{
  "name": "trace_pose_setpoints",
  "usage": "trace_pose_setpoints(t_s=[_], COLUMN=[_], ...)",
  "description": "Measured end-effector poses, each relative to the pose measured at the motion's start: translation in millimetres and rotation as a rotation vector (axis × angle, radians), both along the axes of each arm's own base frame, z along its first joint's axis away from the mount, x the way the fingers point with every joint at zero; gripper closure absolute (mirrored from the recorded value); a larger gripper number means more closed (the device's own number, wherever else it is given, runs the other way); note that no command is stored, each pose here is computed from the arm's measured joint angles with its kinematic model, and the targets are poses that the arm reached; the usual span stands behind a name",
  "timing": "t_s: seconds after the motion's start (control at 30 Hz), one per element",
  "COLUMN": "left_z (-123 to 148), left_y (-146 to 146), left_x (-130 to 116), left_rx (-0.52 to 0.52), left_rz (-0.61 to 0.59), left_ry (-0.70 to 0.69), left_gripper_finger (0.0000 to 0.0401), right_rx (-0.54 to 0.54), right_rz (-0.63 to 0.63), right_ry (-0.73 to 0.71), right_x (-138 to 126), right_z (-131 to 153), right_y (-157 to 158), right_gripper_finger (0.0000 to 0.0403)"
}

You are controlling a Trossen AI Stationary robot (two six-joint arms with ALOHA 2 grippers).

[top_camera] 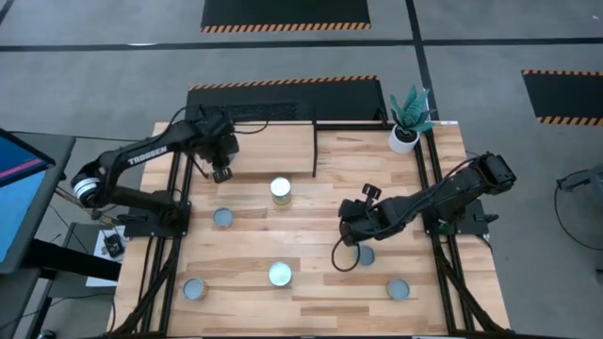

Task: Pick and place cans onto a shelf
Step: Put the peach can on the shelf

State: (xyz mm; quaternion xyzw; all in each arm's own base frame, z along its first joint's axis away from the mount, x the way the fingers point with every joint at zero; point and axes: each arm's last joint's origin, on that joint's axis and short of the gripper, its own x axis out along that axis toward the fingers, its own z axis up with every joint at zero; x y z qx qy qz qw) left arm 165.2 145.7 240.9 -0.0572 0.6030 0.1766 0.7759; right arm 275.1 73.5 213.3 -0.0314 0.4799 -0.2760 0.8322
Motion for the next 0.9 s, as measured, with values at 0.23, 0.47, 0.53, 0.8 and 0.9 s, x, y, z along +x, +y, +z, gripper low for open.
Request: trace_pose_setpoints(t_s=[0.23, 0.47, 0.53, 0.8, 0.9], left_z=[-8.9, -7.7, -7.4, -5.1, -4.8], left_y=[6.3, 9.7, 10.8, 18.5, 20.8], left_x=[3.2, 2.9, 2.8, 2.4, 0.1], left_rx=[0.03, 0.119, 0.145, 0.228, 0.252], left_rz=[0.0, -0.01, -0.012, -0.021, -0.019], left_ry=[0.084, 0.134, 0.15, 0.166, 0.196], left_gripper_finger=[0.0333, 0.0333, 0.0333, 0.0333, 0.0333], right_rx=[0.001, 0.001, 0.001, 0.001, 0.001], right_rz=[-0.003, -0.003, -0.003, -0.002, -0.002], right_ry=[0.001, 0.001, 0.001, 0.002, 0.001], right_x=[0.2, 0.2, 0.2, 0.1, 0.1], right_z=[0.0, 0.0, 0.0, -0.1, 0.0], right_y=[-1.0, -1.0, -1.0, -0.7, -0.7], right_gripper_finger=[0.0354, 0.0354, 0.0354, 0.0354, 0.0354])
